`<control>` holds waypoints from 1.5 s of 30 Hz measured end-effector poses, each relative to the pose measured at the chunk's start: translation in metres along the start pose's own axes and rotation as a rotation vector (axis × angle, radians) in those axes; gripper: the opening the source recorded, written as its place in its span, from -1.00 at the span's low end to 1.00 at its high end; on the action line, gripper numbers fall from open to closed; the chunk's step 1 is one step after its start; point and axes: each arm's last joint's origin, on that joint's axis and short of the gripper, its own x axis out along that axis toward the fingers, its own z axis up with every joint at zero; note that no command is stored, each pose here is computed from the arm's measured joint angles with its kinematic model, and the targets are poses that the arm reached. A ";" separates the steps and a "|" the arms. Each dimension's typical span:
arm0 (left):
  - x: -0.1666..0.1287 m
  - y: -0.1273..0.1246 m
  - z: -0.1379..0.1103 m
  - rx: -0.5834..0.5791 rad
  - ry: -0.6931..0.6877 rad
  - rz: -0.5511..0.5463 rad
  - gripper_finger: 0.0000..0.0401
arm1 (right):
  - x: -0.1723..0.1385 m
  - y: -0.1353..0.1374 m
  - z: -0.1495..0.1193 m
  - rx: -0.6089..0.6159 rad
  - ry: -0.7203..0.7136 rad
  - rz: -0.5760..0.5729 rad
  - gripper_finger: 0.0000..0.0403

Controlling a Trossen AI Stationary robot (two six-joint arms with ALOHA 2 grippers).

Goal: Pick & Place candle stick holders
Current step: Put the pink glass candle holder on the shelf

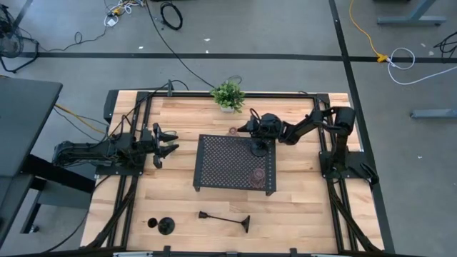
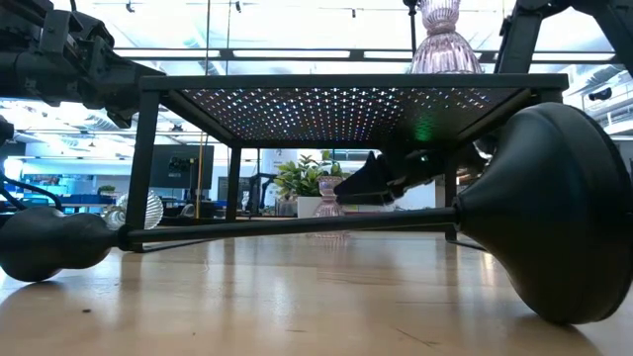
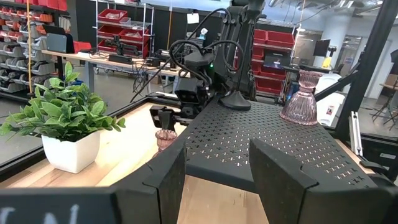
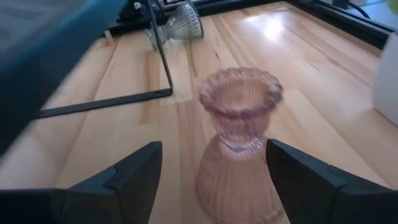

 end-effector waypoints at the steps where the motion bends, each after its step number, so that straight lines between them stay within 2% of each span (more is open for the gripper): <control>1: 0.000 0.000 0.000 0.000 0.000 0.000 -0.11 | 0.001 0.001 0.001 -0.002 -0.001 0.001 0.41; 18: 0.000 0.000 0.000 -0.001 0.000 0.000 -0.11 | 0.009 0.004 0.008 -0.043 0.014 -0.074 0.41; 34: 0.000 0.000 0.000 -0.001 0.000 0.000 -0.11 | 0.015 0.002 0.016 -0.055 0.008 -0.072 0.41; 45: 0.000 0.000 0.000 -0.001 0.000 0.000 -0.11 | 0.021 0.001 0.022 -0.031 0.056 -0.074 0.41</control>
